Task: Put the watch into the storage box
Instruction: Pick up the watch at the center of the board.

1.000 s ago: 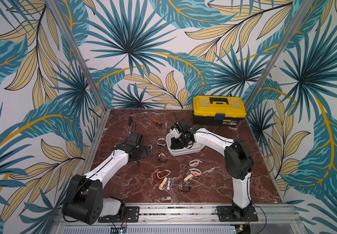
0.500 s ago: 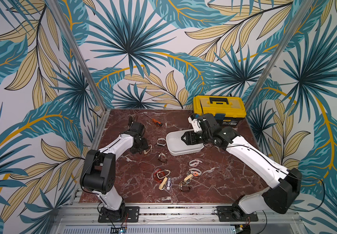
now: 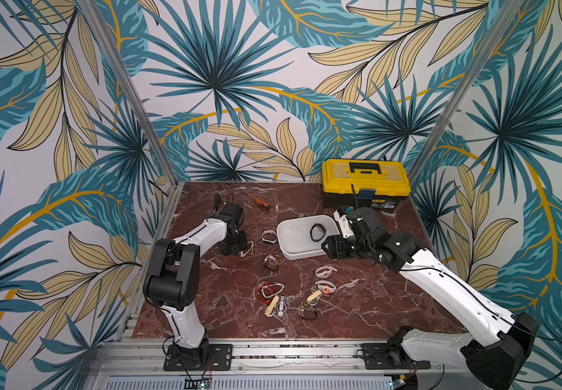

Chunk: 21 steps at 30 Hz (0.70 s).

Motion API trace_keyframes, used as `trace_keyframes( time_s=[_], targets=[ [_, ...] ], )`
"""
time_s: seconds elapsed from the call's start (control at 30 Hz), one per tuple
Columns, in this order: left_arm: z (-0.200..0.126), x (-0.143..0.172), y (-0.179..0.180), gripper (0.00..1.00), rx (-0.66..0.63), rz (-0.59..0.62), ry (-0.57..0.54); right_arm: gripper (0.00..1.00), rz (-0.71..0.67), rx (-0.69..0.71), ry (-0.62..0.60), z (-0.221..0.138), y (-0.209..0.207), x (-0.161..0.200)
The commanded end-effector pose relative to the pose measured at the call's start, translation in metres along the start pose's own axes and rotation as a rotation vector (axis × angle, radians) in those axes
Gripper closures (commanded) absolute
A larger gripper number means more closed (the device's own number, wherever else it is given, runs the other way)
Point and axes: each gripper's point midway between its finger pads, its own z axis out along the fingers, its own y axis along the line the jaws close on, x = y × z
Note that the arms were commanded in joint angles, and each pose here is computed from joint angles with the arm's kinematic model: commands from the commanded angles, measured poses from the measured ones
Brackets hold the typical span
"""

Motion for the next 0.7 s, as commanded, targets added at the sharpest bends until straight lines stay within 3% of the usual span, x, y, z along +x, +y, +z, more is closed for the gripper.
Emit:
trace_keyframes(
  time_s=[0.0, 0.37, 0.5, 0.67],
  targets=[
    [-0.005, -0.011, -0.007, 0.57, 0.018, 0.017, -0.012, 0.30, 0.014, 0.037, 0.013, 0.002, -0.009, 0.007],
    [-0.008, -0.008, -0.006, 0.88, 0.005, 0.075, 0.008, 0.31, 0.011, 0.083, 0.018, 0.007, -0.018, 0.011],
    [-0.023, -0.006, -0.007, 0.91, -0.020, 0.133, 0.005, 0.31, 0.010, 0.094, 0.012, 0.007, -0.020, 0.011],
    [-0.070, -0.010, -0.012, 0.92, -0.120, 0.279, -0.041, 0.31, -0.003, 0.109, 0.006, 0.008, -0.023, 0.010]
  ],
)
